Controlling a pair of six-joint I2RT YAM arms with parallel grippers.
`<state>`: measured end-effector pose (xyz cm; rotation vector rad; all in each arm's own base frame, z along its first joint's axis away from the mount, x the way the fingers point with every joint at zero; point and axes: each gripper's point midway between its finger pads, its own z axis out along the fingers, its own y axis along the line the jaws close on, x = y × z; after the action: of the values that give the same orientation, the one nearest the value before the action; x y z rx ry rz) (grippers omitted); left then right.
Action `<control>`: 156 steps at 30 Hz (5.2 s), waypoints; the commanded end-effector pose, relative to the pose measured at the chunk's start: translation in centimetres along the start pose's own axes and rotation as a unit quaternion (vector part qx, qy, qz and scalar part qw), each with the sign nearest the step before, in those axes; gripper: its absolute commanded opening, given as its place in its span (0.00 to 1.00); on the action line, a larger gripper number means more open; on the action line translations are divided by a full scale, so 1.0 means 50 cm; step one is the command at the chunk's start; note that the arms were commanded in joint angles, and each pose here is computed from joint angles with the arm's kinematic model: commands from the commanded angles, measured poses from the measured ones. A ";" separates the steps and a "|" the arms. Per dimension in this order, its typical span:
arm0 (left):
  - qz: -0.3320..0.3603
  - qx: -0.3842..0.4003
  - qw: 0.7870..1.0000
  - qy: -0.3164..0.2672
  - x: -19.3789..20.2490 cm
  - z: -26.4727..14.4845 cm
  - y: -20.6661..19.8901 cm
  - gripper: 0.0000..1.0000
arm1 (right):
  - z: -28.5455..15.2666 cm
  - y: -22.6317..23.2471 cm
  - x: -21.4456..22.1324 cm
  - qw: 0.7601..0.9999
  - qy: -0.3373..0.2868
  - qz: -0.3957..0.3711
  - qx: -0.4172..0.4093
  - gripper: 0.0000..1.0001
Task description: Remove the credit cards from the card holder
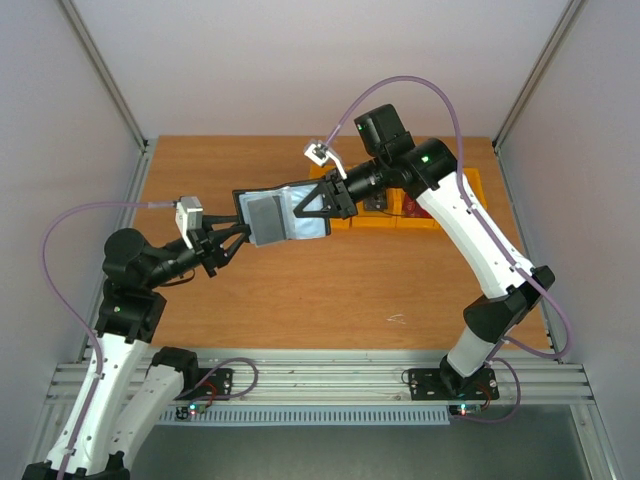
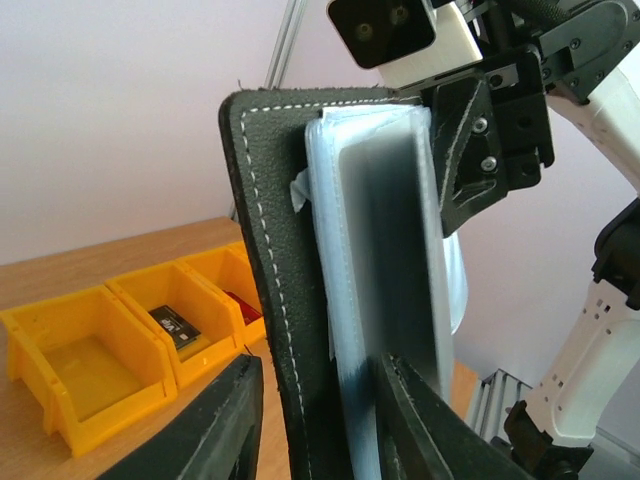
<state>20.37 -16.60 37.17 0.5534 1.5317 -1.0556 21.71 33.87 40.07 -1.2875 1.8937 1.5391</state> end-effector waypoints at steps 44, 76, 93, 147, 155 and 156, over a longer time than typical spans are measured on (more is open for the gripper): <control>0.264 -0.326 0.899 0.129 0.029 -0.069 0.224 0.00 | 0.028 -0.169 -0.023 0.981 -0.013 0.015 0.195 0.72; -0.003 0.102 0.994 -0.034 -0.062 -0.004 -0.086 0.00 | 0.005 0.044 -0.027 0.998 -0.023 -0.025 -0.053 0.09; -0.054 -0.452 0.888 -0.068 0.013 -0.159 0.282 0.62 | -0.009 -0.144 -0.027 0.978 -0.041 0.082 0.186 0.01; -0.061 0.106 0.992 -0.024 -0.027 0.003 -0.063 0.00 | 0.088 -0.104 -0.016 0.997 -0.037 0.049 0.045 0.01; -0.061 0.114 0.992 -0.010 -0.017 0.006 -0.064 0.04 | 0.073 -0.043 -0.007 1.000 -0.020 0.018 -0.001 0.01; -0.064 0.111 0.992 -0.011 -0.017 0.006 -0.061 0.07 | 0.074 -0.040 -0.008 1.000 -0.020 0.020 -0.008 0.01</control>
<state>20.02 -18.25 36.47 0.4853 1.5861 -1.3776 22.50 38.90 37.34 -1.2307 1.8947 1.5930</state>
